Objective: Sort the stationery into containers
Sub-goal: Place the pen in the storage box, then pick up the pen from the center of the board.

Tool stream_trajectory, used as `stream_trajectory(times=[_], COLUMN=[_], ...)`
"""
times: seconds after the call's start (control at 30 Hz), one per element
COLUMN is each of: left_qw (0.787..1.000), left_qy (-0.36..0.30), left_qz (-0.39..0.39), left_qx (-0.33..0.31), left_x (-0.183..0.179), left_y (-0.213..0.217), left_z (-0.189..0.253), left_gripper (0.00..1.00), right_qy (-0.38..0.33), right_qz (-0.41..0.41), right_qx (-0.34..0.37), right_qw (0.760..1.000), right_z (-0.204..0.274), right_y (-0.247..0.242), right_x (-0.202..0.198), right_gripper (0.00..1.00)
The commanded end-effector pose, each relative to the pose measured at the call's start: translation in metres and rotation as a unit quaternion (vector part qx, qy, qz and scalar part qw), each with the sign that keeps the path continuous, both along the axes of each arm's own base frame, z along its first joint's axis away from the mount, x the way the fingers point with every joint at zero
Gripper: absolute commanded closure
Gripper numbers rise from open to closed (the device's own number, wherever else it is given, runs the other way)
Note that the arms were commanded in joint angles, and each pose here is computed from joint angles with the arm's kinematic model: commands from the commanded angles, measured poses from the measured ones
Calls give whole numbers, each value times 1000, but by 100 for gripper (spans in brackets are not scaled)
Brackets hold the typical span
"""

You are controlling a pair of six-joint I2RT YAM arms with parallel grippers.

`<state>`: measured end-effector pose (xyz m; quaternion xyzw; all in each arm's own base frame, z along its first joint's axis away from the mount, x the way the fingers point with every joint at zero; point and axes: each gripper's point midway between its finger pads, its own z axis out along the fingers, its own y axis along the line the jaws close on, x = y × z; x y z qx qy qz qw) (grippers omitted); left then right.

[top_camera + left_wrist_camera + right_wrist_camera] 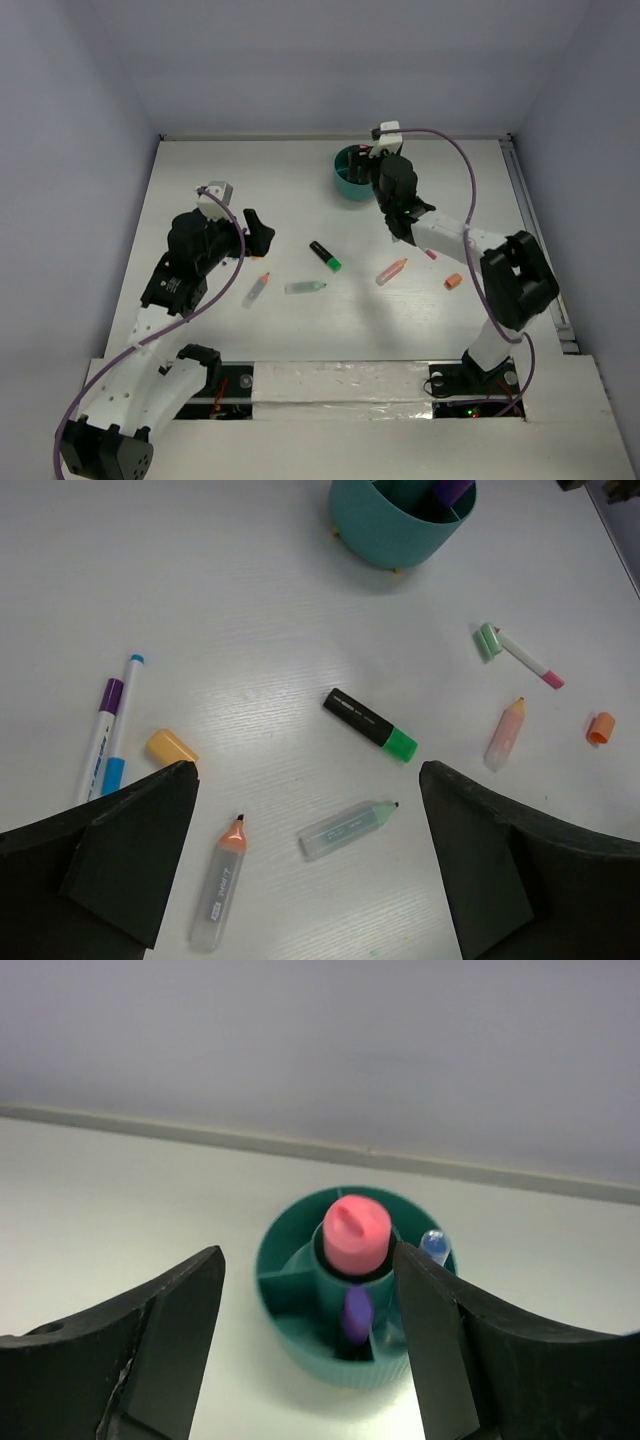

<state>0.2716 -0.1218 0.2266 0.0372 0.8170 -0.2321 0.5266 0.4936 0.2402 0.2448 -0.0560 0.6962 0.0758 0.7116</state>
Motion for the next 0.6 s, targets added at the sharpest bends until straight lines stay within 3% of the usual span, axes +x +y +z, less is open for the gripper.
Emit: stream_trajectory(times=[0.0,0.1,0.13,0.2,0.27,0.33,0.37,0.43,0.47,0.57], left_qw=[999,999,999,998,998,998,997,997,997,997], left_qy=[-36,-43,-46,-56,-63,-65,-66,-67,-69,-71], left_qz=[-2,7,12,21,23,20,20,19,25,22], left_qx=[-15,-13,-12,-14,-15,-17,-18,-20,-20,-22], left_x=[1,0,0,-1,-2,-3,-4,-4,-3,-4], left_y=[-1,3,5,10,11,10,10,9,12,12], left_z=[23,27,28,33,37,39,40,41,42,43], left_gripper=[8,5,4,3,1,1,1,1,1,1], right_qy=[87,166,190,252,296,331,343,355,368,383], right_qz=[53,102,136,176,200,236,245,260,266,273], right_qx=[10,-4,1,-26,-51,-71,-79,-87,-97,-125], right_qw=[995,981,972,951,933,911,903,894,886,874], right_z=[-7,-31,-35,-58,-84,-99,-110,-119,-133,-146], right_y=[11,26,38,52,62,79,85,94,100,110], right_x=[-36,-68,-82,-108,-125,-148,-154,-164,-169,-172], right_gripper=[26,41,59,81,88,82,64,43,25,19])
